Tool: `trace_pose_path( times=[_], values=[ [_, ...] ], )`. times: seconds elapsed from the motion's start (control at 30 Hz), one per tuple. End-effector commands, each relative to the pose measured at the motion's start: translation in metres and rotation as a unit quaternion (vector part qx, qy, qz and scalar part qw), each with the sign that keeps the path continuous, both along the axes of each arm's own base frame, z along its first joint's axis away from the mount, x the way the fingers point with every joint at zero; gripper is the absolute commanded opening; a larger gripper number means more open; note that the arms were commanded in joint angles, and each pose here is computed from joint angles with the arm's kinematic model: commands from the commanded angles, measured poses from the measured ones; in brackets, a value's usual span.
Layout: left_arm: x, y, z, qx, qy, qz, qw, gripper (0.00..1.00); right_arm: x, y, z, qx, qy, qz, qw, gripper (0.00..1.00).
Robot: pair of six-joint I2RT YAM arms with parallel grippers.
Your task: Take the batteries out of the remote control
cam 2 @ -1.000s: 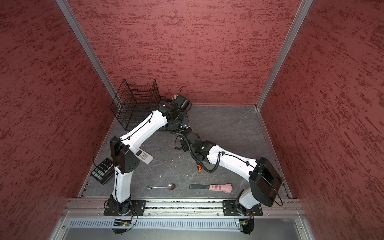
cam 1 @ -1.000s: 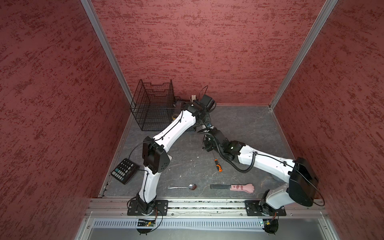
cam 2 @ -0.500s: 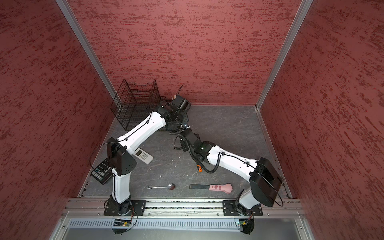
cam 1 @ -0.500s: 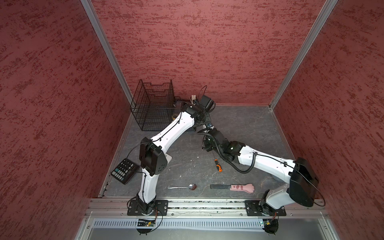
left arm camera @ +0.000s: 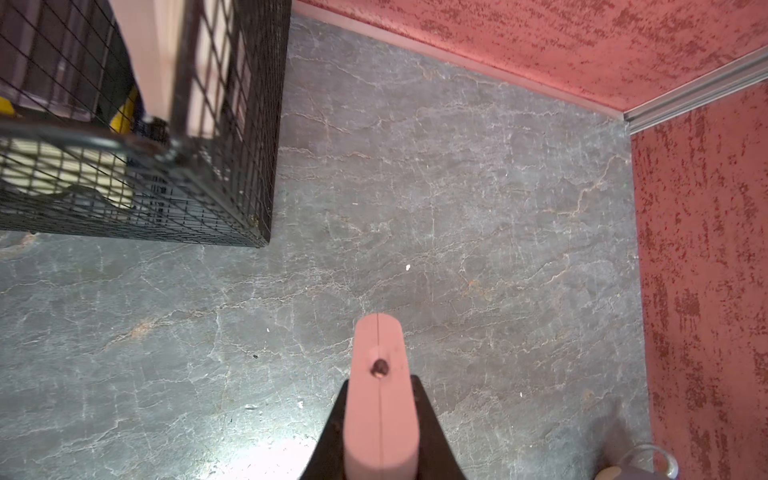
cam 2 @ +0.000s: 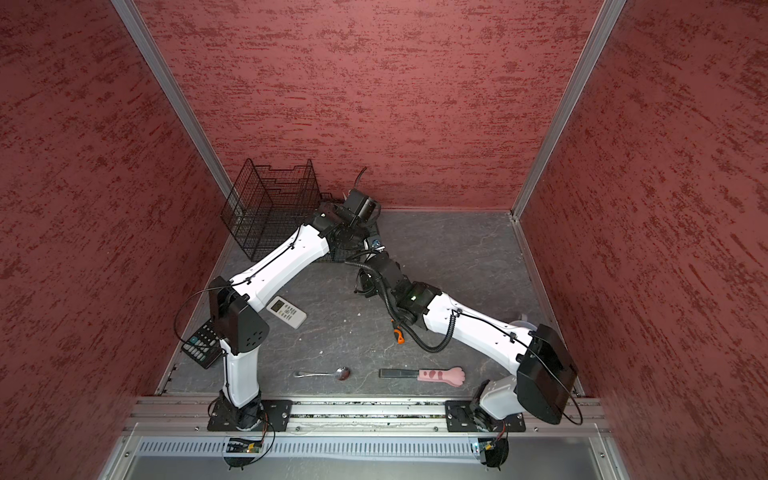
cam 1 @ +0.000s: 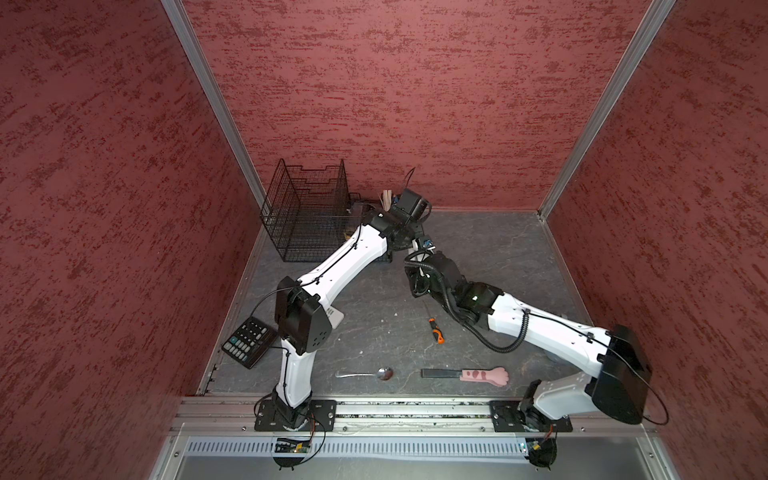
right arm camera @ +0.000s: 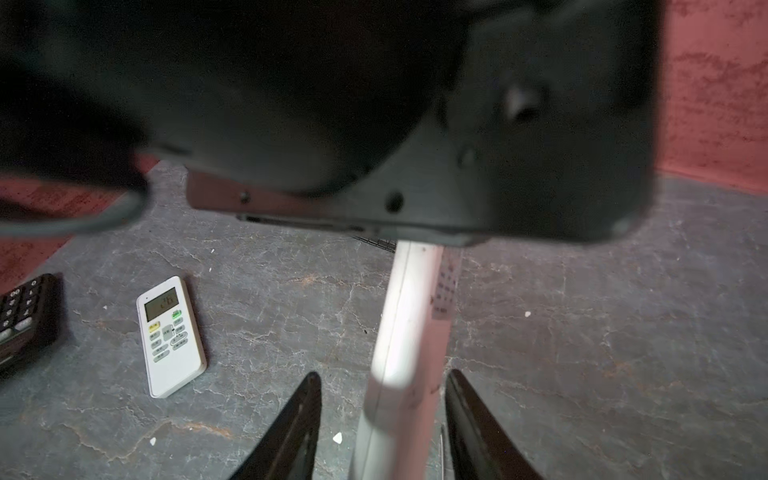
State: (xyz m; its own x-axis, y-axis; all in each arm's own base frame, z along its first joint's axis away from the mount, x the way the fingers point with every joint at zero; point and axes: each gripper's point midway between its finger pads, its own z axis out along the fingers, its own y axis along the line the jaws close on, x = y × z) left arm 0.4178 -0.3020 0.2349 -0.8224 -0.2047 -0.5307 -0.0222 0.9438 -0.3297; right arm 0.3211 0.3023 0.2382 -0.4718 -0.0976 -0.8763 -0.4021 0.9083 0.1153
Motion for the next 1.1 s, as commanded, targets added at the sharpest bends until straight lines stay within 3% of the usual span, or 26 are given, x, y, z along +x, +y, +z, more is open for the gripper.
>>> trace_pose_path(
  times=[0.0,0.17,0.27,0.53,1.07],
  values=[
    [0.002,-0.008,0.017,-0.023,-0.026,-0.017,0.999,0.0,-0.001,0.0,0.019,0.028,-0.018,-0.004,0.999,0.56],
    [0.006,-0.014,0.029,-0.069,-0.054,-0.031,0.996,0.0,-0.012,-0.006,0.02,0.043,-0.009,0.003,0.999,0.63],
    [0.006,-0.021,0.047,-0.125,-0.098,-0.051,0.986,0.0,-0.024,-0.013,0.023,0.067,0.002,0.012,0.998,0.66],
    [-0.004,-0.013,0.056,-0.291,-0.176,-0.072,0.938,0.0,-0.036,-0.037,0.026,0.113,0.041,-0.007,0.993,0.67],
    [-0.037,0.052,0.074,-0.409,-0.305,0.023,0.86,0.0,-0.02,-0.048,0.027,0.266,0.107,-0.013,0.958,0.61]
  ],
)
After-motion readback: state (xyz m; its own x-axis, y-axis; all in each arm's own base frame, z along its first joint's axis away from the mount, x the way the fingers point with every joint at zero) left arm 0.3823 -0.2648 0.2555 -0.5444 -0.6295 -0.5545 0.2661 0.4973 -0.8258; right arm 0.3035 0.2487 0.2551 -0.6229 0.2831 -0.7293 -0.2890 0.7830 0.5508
